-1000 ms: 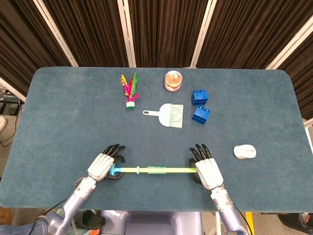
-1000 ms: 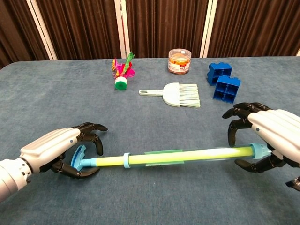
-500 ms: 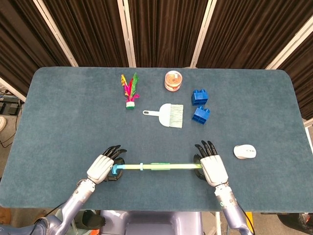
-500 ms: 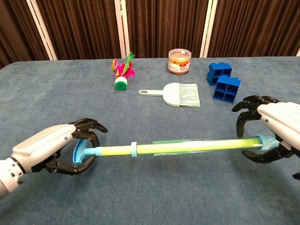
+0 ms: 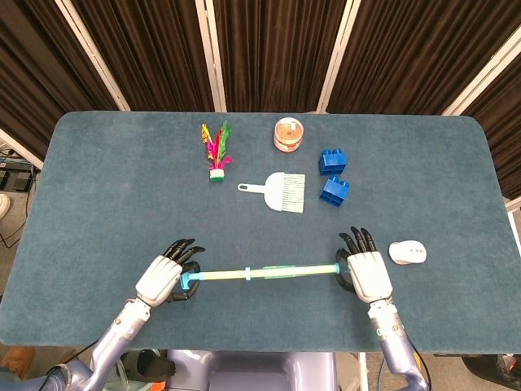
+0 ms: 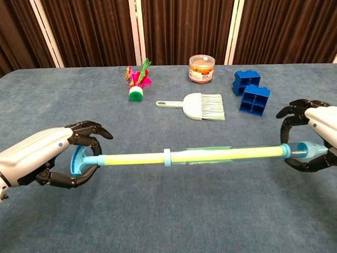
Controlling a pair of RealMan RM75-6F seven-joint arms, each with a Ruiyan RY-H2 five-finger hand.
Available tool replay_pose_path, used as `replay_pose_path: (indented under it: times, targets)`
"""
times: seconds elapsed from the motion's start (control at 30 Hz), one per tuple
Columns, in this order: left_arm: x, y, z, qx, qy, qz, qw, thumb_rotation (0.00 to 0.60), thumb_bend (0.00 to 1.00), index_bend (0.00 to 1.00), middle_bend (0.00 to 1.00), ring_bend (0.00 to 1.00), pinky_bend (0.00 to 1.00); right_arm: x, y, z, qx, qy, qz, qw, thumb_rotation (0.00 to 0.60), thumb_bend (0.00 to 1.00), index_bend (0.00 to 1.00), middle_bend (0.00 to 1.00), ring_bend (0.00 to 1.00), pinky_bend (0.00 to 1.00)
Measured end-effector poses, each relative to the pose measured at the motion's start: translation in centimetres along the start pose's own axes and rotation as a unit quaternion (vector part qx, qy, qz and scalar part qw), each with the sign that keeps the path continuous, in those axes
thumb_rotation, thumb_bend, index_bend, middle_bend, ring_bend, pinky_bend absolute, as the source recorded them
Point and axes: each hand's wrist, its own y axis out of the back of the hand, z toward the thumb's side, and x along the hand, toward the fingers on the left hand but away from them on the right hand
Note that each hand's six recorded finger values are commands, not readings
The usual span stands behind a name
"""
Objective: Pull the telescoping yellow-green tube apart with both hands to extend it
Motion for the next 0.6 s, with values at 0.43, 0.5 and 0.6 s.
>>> replay_pose_path:
  times: [0.43, 0.5, 0.6]
  targets:
    - [-1.9, 1.8, 0.5, 0.011, -0.021, 0.014, 0.9996, 0.600, 0.70, 0.65, 0.18, 0.06, 0.10, -1.1, 0.5, -2.9, 0.014, -0.032, -0.006, 0.9994, 0.600, 0.39, 0.76, 0.21, 0.08, 0.08]
    - [-2.3, 2.0, 0.6, 0.012, -0.024, 0.013, 0.9996, 0.600, 0.70, 0.65, 0.18, 0.06, 0.10, -1.4, 0.7, -3.5, 0.017, -0.038, -0.007, 0.9991, 0.600, 0.39, 0.76, 0.21, 0.08, 0.08]
    - [-3.0, 2.3, 0.7, 0.013, -0.029, 0.013, 0.9994, 0.600, 0.70, 0.65, 0.18, 0.07, 0.10, -1.8, 1.0, -4.6, 0.020, -0.050, -0.010, 0.9985, 0.600, 0.39, 0.76, 0.21, 0.08, 0.08]
